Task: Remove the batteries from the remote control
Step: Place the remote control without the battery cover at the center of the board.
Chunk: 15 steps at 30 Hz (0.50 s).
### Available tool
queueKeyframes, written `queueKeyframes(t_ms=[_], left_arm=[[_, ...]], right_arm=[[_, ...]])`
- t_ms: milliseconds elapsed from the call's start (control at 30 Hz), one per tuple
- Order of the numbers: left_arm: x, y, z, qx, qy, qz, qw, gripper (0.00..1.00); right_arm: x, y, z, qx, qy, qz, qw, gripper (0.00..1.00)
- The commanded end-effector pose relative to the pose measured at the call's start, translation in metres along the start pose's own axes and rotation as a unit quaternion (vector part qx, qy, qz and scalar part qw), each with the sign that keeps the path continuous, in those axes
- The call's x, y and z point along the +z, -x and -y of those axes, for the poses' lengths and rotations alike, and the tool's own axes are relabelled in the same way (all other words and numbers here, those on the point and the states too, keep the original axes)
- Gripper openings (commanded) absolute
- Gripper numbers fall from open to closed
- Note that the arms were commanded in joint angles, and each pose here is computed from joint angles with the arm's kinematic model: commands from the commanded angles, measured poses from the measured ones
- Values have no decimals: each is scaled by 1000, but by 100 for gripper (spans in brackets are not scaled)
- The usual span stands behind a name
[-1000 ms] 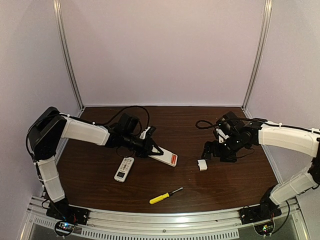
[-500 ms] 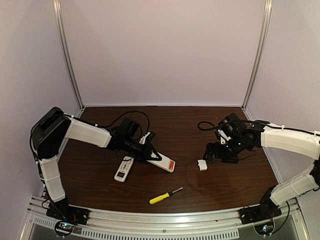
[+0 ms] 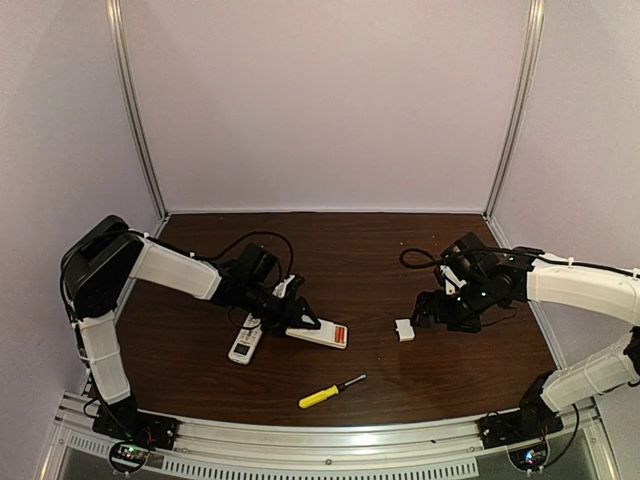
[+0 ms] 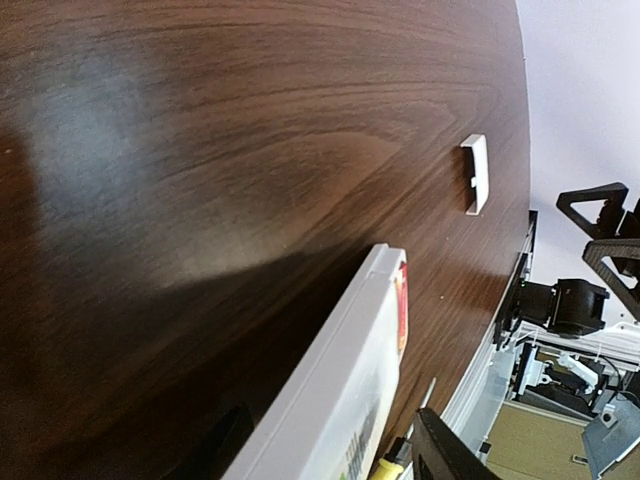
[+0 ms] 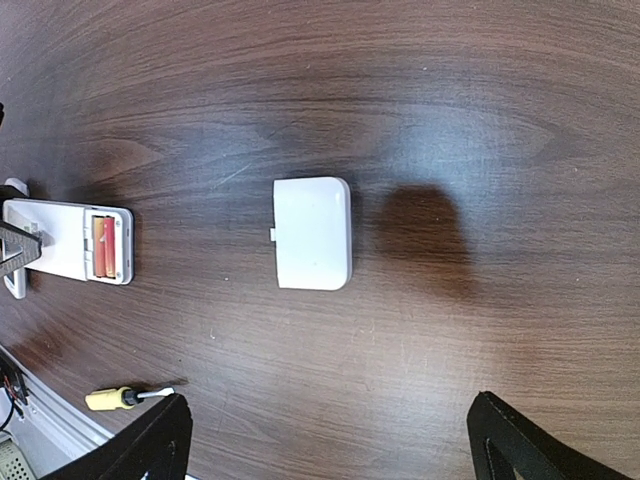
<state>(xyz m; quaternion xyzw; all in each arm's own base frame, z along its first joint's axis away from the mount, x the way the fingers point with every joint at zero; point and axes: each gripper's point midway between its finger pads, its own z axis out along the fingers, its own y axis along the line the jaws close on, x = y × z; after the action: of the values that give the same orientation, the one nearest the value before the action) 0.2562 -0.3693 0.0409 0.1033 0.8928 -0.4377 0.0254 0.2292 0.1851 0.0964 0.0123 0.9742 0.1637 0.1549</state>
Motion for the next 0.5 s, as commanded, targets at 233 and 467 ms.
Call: queueKeyframes(t_ms=[233,467], left_arm=[[-27,5,9,34,41,31,998,97],[-43,1,12,69,83,26,994,97]], right_arm=[[-8,-2,7,6,-4,14,1000,98],[-10,-7,9,21,4,20,1000,98]])
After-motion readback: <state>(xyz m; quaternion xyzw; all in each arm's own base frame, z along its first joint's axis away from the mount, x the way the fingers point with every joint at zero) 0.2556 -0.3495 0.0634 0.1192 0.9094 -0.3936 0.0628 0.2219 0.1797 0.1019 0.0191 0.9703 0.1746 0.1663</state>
